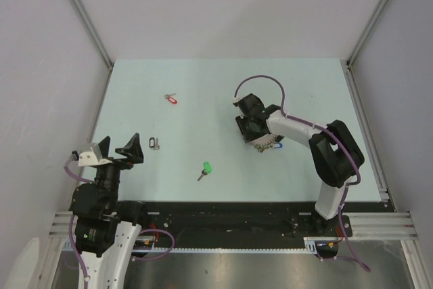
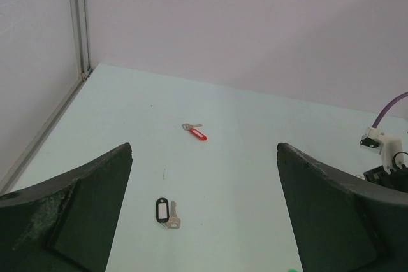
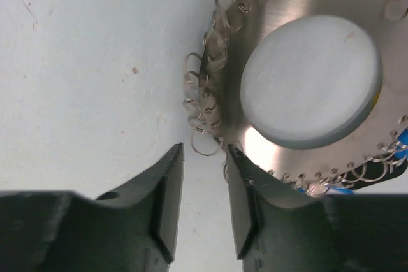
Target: Put the keys on the keyring
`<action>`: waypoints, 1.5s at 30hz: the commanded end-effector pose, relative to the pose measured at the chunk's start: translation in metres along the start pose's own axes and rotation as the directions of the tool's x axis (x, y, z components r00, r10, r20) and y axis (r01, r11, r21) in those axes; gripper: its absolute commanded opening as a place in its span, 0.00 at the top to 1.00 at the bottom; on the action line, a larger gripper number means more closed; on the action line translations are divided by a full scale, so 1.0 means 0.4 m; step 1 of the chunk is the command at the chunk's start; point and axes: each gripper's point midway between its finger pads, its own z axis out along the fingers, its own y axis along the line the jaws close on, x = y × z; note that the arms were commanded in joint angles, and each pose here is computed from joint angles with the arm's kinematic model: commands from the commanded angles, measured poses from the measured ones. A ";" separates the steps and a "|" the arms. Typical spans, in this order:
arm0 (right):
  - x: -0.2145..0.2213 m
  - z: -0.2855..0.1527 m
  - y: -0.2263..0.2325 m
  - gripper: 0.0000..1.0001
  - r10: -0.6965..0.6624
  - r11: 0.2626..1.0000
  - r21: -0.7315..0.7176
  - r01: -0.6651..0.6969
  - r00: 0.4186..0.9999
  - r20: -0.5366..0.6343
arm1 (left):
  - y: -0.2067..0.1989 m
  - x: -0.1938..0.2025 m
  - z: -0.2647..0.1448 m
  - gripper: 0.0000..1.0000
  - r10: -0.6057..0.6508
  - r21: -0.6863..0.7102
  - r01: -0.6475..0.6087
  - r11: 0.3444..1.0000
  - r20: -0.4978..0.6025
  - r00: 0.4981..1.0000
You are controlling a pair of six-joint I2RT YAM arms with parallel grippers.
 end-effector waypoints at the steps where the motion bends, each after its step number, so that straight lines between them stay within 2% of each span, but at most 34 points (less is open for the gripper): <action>1: -0.022 -0.047 0.027 0.54 0.015 1.000 0.005 -0.015 1.000 0.025 | -0.016 -0.075 -0.049 0.00 -0.001 0.051 -0.006 0.999 0.125 0.992; 5: -0.035 -0.079 0.027 0.51 -0.082 0.996 0.029 0.080 0.995 0.057 | -0.017 -0.075 -0.049 0.00 -0.001 0.052 -0.006 0.999 0.126 0.992; 6: -0.037 -0.086 0.013 0.51 -0.148 0.988 0.058 0.144 0.987 0.058 | -0.017 -0.074 -0.050 0.00 -0.001 0.054 -0.005 0.999 0.125 0.992; 9: -0.018 -0.078 -0.001 0.52 -0.287 0.955 0.077 0.286 0.958 0.012 | -0.018 -0.075 -0.050 0.00 -0.003 0.056 -0.004 0.998 0.127 0.992; 13: -0.006 -0.071 -0.009 0.59 -0.393 0.916 0.086 0.392 0.920 -0.014 | -0.018 -0.074 -0.051 0.00 -0.001 0.057 -0.006 0.998 0.125 0.992; 16: 0.002 -0.062 0.003 0.60 -0.445 0.893 0.068 0.445 0.895 -0.018 | -0.018 -0.075 -0.050 0.00 -0.002 0.057 -0.006 0.998 0.126 0.992; 27: 0.052 -0.005 0.003 0.68 -0.497 0.866 0.033 0.500 0.865 -0.074 | -0.019 -0.074 -0.050 0.00 0.000 0.058 -0.007 0.998 0.125 0.992; 35: 0.065 0.022 -0.006 0.70 -0.506 0.858 0.044 0.511 0.858 -0.085 | -0.021 -0.075 -0.050 0.00 -0.002 0.062 -0.006 0.998 0.126 0.992; 45: 0.038 0.030 -0.010 0.70 -0.511 0.856 0.064 0.512 0.859 -0.043 | -0.021 -0.074 -0.051 0.00 0.000 0.063 -0.008 0.998 0.125 0.992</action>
